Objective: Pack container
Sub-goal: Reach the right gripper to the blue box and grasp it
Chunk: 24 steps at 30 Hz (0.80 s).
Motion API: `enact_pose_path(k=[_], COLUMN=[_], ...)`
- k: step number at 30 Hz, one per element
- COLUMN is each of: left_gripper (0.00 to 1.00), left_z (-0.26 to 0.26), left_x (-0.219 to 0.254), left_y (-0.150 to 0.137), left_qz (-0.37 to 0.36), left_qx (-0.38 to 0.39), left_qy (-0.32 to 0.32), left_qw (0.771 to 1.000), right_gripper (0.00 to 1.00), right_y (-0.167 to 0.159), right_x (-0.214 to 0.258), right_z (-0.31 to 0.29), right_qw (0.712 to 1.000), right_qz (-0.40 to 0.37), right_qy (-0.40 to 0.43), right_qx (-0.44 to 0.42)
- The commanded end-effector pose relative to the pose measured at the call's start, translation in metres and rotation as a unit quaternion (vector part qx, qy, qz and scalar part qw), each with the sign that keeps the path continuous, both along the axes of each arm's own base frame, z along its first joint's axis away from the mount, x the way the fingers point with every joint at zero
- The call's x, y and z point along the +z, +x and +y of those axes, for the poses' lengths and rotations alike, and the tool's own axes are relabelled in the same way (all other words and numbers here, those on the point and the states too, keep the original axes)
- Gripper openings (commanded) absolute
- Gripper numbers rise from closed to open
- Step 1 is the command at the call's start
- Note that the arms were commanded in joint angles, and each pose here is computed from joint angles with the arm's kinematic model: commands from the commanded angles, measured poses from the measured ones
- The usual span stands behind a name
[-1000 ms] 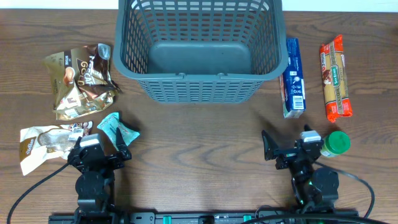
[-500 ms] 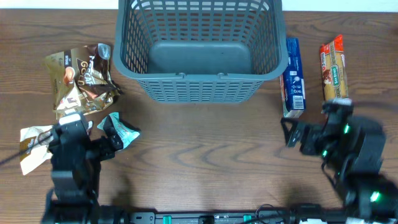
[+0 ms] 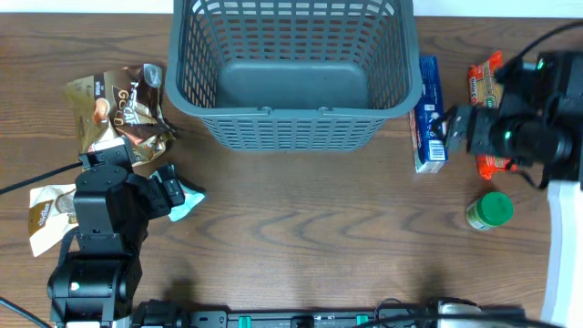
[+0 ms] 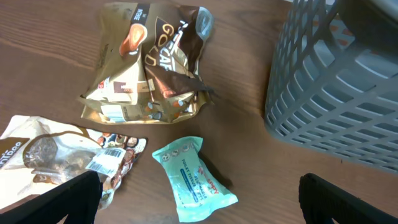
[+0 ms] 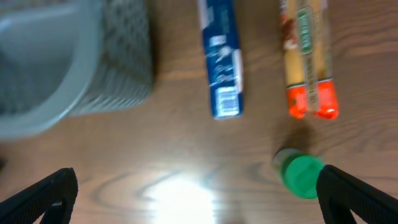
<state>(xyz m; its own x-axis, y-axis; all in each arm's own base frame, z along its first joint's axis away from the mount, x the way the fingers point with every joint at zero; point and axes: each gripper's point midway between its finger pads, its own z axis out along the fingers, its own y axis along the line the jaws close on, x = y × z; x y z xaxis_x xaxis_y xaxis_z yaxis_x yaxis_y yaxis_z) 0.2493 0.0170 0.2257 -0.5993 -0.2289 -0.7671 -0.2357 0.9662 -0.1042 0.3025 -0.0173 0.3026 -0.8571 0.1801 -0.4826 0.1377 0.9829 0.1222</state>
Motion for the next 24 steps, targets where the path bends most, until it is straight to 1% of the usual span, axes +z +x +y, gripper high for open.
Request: enact_pose_path(k=[1,6,10,14,24], left_gripper=[0.98,0.98,0.99,0.98,0.99], left_z=[0.001,0.001,0.001,0.001,0.001], left_x=[0.009,0.007,0.006,0.006,0.006], left_y=[-0.001,-0.003,-0.003,-0.003,-0.004], left_qz=[-0.009,-0.003,-0.002,-0.001,0.0], left_qx=[0.003,0.003,0.003,0.003,0.003], left_qy=[-0.003,-0.003,-0.003,-0.003,-0.003], left_qw=[1.0,1.0,1.0,1.0,1.0], right_gripper=[0.99,0.99,0.99,0.99,0.99], right_y=[0.024,0.063,0.093,0.111,0.142], right_x=[-0.015,-0.043,-0.073,-0.109,-0.183], right_z=[-0.031,-0.059,-0.065,-0.067,-0.056], right_qw=[0.999,0.997,0.997,0.995,0.987], right_qz=[0.032,0.057,0.073,0.103,0.153], right_qy=[-0.014,-0.012,-0.017,-0.018,-0.024], right_qx=[-0.028,-0.048,-0.029,-0.008,0.05])
